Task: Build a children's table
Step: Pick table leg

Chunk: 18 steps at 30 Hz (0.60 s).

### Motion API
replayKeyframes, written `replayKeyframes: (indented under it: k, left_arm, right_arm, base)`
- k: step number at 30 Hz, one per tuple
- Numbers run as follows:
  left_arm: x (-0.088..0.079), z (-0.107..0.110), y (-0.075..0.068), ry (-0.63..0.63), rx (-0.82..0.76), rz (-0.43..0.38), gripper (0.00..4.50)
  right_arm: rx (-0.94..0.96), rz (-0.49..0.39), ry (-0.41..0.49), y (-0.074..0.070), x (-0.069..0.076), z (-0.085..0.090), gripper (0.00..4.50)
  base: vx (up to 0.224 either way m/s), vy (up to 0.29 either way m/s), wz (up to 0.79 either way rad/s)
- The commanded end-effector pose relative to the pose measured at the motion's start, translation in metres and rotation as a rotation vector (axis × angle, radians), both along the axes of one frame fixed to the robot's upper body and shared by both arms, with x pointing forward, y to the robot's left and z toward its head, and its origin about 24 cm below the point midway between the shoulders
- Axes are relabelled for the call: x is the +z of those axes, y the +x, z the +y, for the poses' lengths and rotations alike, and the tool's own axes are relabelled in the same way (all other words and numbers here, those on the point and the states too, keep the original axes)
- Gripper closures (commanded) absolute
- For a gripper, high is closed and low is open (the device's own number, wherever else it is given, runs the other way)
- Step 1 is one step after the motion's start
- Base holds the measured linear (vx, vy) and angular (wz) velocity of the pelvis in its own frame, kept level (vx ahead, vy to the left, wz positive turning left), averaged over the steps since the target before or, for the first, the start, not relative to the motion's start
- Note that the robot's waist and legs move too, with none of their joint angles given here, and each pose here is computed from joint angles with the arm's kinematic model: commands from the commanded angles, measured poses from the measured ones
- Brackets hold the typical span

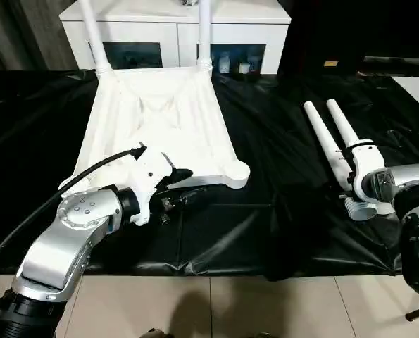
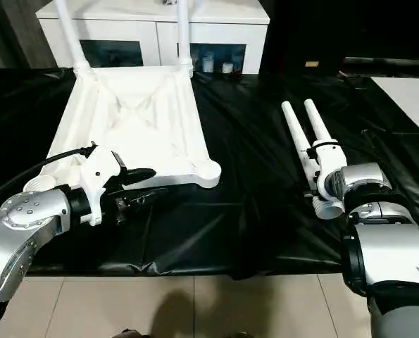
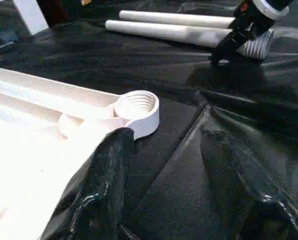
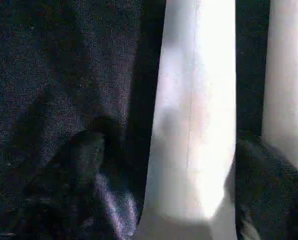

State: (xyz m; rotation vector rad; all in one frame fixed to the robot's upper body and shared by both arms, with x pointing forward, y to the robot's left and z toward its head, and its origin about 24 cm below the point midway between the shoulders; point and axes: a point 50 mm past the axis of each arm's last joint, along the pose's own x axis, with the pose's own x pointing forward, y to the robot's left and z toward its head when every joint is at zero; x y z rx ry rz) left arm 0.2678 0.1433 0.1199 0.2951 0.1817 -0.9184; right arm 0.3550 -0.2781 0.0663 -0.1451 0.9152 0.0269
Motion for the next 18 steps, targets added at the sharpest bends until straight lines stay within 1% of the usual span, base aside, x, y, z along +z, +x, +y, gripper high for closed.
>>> replayKeyframes:
  k: [1,3,4,5,8,9,12,17,18]
  left_arm:
    - [0.0051,-0.0023,-0.0015,0.012,-0.018,-0.020,1.94]
    - [0.0052,-0.0025,-0.0012,0.013,-0.017,-0.021,1.94]
    - [0.0053,-0.0026,-0.0010,0.013,-0.016,-0.022,1.94]
    - [0.0053,-0.0028,-0.0008,0.013,-0.015,-0.022,1.94]
    - [0.0057,-0.0030,0.0002,0.015,-0.011,-0.027,1.94]
    - [0.0058,-0.0027,0.0005,0.015,-0.009,-0.028,1.94]
    - [0.0060,-0.0020,0.0009,0.018,-0.005,-0.031,1.94]
    - [0.0072,0.0018,0.0041,0.020,0.026,-0.042,1.94]
    - [0.0072,0.0018,0.0041,0.020,0.026,-0.042,1.94]
  right_arm:
    - [-0.001,-0.017,-0.003,0.0035,0.0079,-0.0011,0.74]
    - [0.002,-0.020,0.004,0.0042,0.0085,0.0001,0.88]
    - [0.002,-0.022,0.006,0.0045,0.0087,0.0004,1.09]
    - [0.003,-0.023,0.009,0.0047,0.0089,0.0008,1.09]
    - [0.004,-0.024,0.012,0.0051,0.0089,0.0016,1.39]
    - [0.002,-0.026,0.016,0.0052,0.0088,0.0019,1.39]
    - [-0.003,-0.030,0.023,0.0053,0.0085,0.0024,1.62]
    - [-0.037,-0.059,0.083,0.0070,0.0086,0.0061,2.11]
    - [-0.037,-0.059,0.083,0.0070,0.0086,0.0061,2.11]
  base:
    - [0.000,0.000,0.00]
    - [0.000,0.000,0.00]
    - [0.000,0.000,0.00]
    - [0.000,0.000,0.00]
    - [0.000,0.000,0.00]
    - [0.000,0.000,0.00]
    - [0.000,0.000,0.00]
    - [0.000,0.000,0.00]
    - [0.000,0.000,0.00]
